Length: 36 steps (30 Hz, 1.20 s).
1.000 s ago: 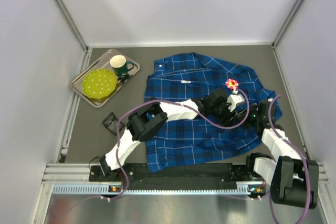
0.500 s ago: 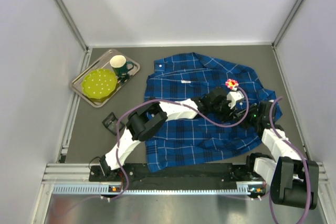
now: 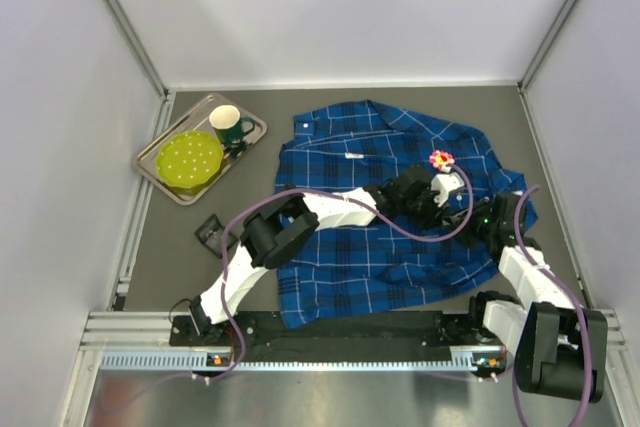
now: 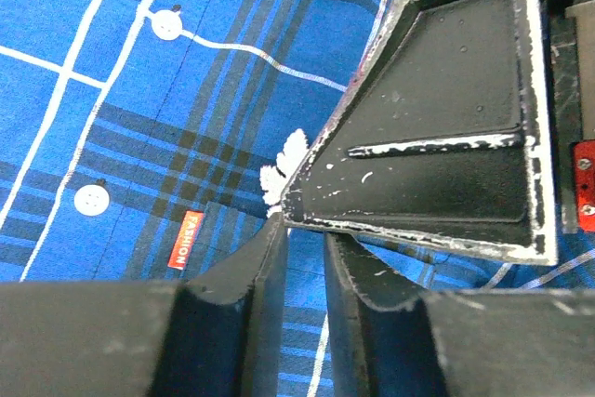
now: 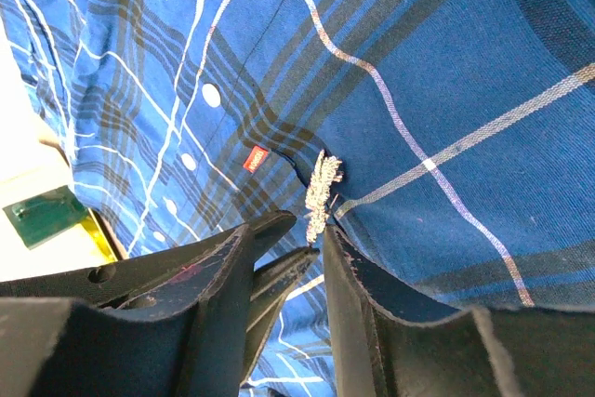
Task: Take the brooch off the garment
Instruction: Open the brooch over the flattened clothing.
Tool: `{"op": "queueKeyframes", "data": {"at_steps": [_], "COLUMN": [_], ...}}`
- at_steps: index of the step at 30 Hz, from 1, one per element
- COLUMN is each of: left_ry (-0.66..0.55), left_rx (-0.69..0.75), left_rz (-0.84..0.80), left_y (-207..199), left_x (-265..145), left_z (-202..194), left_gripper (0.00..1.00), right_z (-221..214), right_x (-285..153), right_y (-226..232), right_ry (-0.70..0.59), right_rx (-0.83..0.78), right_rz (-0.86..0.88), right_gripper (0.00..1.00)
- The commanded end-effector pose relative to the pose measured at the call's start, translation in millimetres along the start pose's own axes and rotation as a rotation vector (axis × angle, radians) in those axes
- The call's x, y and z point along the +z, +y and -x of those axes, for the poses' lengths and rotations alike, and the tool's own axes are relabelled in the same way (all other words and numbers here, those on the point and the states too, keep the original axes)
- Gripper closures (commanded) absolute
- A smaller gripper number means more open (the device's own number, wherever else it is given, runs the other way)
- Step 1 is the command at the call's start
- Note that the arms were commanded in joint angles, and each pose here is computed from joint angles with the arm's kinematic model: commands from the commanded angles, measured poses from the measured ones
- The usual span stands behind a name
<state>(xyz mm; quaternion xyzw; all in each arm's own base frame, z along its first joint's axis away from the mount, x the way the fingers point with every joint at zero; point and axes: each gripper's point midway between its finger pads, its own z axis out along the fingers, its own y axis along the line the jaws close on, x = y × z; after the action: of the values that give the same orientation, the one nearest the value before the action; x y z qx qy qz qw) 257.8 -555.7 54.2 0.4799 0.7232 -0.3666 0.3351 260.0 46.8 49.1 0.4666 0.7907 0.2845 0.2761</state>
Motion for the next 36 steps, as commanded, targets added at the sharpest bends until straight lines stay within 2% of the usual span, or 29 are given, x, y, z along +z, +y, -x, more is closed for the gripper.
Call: {"op": "queueKeyframes", "data": {"at_steps": [1, 4, 10, 12, 13, 17, 22, 28, 36], "left_ry": [-0.064, -0.064, -0.065, -0.060, -0.063, -0.073, -0.067, -0.057, -0.034], "left_rx": [0.035, 0.034, 0.030, 0.029, 0.032, 0.051, 0.083, 0.108, 0.103], "left_rz": [-0.017, -0.017, -0.022, -0.035, -0.037, -0.039, -0.015, 0.028, 0.065], "left_y": [-6, -6, -7, -10, -11, -16, -22, -15, -6], "left_x": [-2, -2, -2, -3, -6, -9, -1, 8, 16], "left_z": [25, 25, 25, 24, 24, 24, 22, 17, 10], "left_gripper": [0.75, 0.83, 0.83, 0.76, 0.68, 0.56, 0.50, 0.49, 0.59], "right_z": [17, 22, 31, 32, 32, 37, 45, 48, 41], "right_x": [-7, -9, -16, -16, -16, -17, -23, -26, -26], "right_y": [16, 11, 5, 3, 3, -4, -3, -7, -2], "right_ry": [-0.062, -0.080, -0.120, -0.126, -0.125, -0.145, -0.182, -0.159, -0.127], "right_rx": [-0.008, -0.045, -0.103, -0.105, -0.103, -0.106, -0.137, -0.103, -0.096], "right_rz": [0.023, -0.022, -0.085, -0.093, -0.095, -0.138, -0.154, -0.140, -0.102], "right_gripper": [0.63, 0.57, 0.50, 0.51, 0.51, 0.53, 0.55, 0.56, 0.57]}}
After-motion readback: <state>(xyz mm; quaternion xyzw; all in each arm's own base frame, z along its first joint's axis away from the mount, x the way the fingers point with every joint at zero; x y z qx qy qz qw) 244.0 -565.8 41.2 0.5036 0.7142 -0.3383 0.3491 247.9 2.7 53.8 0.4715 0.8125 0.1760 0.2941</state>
